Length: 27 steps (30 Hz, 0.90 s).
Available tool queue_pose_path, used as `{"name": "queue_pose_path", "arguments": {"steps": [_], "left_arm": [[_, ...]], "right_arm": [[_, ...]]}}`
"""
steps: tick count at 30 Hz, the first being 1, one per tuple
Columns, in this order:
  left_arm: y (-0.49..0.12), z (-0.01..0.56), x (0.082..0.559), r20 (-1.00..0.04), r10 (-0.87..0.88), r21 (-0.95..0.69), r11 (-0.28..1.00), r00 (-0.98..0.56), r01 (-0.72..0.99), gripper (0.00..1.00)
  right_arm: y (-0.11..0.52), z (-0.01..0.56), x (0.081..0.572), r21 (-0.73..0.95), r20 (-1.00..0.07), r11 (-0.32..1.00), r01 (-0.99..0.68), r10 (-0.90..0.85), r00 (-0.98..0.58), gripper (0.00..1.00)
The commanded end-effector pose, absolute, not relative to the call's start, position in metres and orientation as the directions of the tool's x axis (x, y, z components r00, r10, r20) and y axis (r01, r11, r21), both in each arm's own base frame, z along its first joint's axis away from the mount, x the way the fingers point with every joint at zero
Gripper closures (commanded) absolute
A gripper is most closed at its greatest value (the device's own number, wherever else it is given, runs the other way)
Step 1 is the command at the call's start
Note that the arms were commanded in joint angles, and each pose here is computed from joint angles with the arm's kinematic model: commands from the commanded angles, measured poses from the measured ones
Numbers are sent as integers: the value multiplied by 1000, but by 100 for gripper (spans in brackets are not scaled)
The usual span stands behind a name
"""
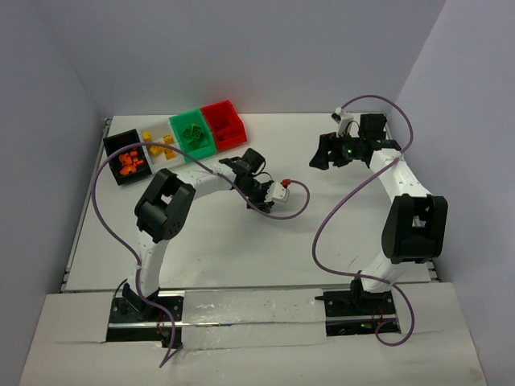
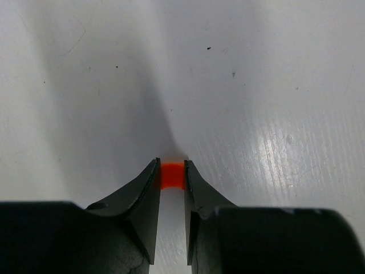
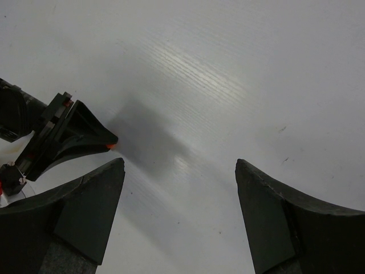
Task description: Sort the legos into containers by color
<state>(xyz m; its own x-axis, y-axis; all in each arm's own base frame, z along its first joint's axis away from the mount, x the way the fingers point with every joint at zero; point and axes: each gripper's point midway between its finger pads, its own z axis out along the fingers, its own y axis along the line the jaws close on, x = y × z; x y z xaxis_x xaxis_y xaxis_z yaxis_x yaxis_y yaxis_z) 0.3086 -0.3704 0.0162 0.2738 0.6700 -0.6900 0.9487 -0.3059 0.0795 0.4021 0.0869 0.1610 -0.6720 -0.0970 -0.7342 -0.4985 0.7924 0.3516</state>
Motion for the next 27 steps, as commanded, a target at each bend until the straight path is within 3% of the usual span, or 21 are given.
{"name": "queue_pose_path", "arguments": {"steps": [1, 7, 13, 16, 18, 21, 27], "left_arm": [[-349, 7, 306, -636, 721, 69, -302, 275, 951, 84], [-350, 64, 327, -710, 687, 64, -155, 154, 986, 100], [-301, 162, 376, -817, 530, -118, 236, -229, 964, 100], [-261, 199, 396, -838, 438, -154, 384, -326, 911, 100], [-208, 222, 418, -837, 329, -205, 554, -438, 807, 100], [-120, 240, 449, -835, 176, -210, 773, -521, 598, 100], [33, 240, 477, -840, -86, -202, 966, -536, 161, 100]], "right_arm": [[88, 182, 406, 344, -767, 781, -521, -85, -636, 15], [90, 188, 409, 341, -780, 775, -532, -82, -620, 15], [95, 194, 412, 320, -793, 781, -537, -89, -602, 10], [101, 194, 413, 314, -793, 778, -544, -99, -601, 7], [103, 195, 415, 310, -793, 779, -545, -104, -600, 0], [119, 196, 415, 307, -793, 761, -571, -127, -595, 0], [130, 196, 421, 289, -793, 759, -583, -151, -590, 0]]}}
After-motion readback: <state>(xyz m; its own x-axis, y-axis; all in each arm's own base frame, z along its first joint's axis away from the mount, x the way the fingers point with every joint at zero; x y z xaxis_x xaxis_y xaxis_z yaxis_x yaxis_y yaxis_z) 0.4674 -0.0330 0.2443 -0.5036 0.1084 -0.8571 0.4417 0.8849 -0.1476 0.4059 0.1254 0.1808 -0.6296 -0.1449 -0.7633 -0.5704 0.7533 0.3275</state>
